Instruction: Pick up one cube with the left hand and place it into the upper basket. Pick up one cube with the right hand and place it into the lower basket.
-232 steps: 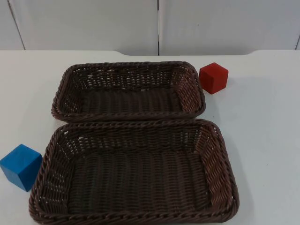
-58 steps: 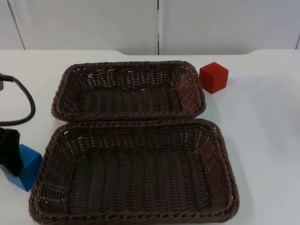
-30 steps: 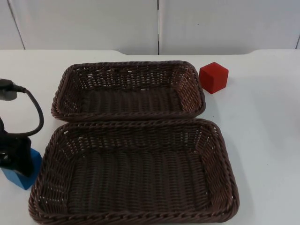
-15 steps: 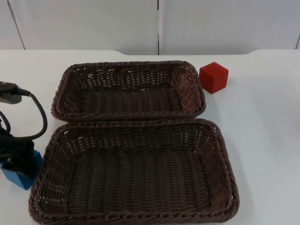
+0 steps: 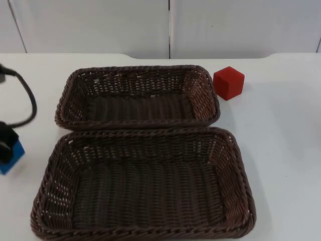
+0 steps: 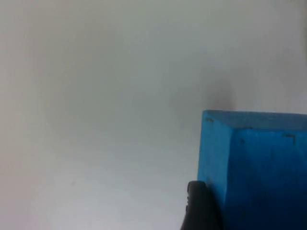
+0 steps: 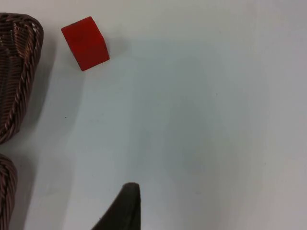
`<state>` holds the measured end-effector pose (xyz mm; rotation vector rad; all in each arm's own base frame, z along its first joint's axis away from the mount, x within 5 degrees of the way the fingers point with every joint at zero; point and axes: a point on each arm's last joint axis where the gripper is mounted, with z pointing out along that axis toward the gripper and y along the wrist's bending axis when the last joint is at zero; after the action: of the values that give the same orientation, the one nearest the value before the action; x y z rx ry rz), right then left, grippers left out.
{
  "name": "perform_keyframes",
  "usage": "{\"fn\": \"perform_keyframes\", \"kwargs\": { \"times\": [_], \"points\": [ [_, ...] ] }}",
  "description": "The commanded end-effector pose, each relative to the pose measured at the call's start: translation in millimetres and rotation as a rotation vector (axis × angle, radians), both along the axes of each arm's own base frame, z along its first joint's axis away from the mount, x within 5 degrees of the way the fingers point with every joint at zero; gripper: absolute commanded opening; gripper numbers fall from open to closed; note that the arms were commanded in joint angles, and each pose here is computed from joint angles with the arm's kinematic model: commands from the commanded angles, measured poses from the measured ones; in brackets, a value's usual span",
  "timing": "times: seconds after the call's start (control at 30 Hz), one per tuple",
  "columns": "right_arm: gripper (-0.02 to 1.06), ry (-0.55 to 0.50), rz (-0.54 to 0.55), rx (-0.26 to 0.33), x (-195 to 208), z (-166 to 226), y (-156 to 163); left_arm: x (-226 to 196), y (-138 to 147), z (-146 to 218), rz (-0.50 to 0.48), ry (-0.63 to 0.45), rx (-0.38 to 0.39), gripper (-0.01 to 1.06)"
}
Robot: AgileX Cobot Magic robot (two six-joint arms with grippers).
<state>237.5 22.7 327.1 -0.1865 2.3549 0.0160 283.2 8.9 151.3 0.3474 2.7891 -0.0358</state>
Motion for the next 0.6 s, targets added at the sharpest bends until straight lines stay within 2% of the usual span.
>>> {"fn": "perform_keyframes", "kwargs": {
  "times": [0.0, 0.1, 0.13, 0.17, 0.23, 0.4, 0.57],
  "points": [
    [1.05, -0.018, 0.002, -0.003, 0, 2, -1, -5, 1, 17, 0.039, -0.033, -0.001, 0.00],
    [1.05, -0.018, 0.002, -0.003, 0, 2, -1, -14, -3, 48, 0.095, -0.124, -0.063, 0.00],
    [1.05, -0.018, 0.002, -0.003, 0, 2, -1, -14, -3, 48, 0.095, -0.124, -0.063, 0.00],
    [1.05, -0.018, 0.002, -0.003, 0, 2, -1, -19, -5, 63, 0.122, -0.176, -0.102, 0.00],
    [1.05, -0.018, 0.002, -0.003, 0, 2, -1, -27, -7, 84, 0.138, -0.251, -0.133, 0.00],
    [1.05, -0.018, -0.001, 0.000, 0, 2, -1, -40, -8, 110, 0.130, -0.352, -0.136, 0.00],
    [1.05, -0.018, -0.001, 0.000, 0, 2, -1, -47, -10, 118, 0.127, -0.371, -0.146, 0.00]
  ]
}}
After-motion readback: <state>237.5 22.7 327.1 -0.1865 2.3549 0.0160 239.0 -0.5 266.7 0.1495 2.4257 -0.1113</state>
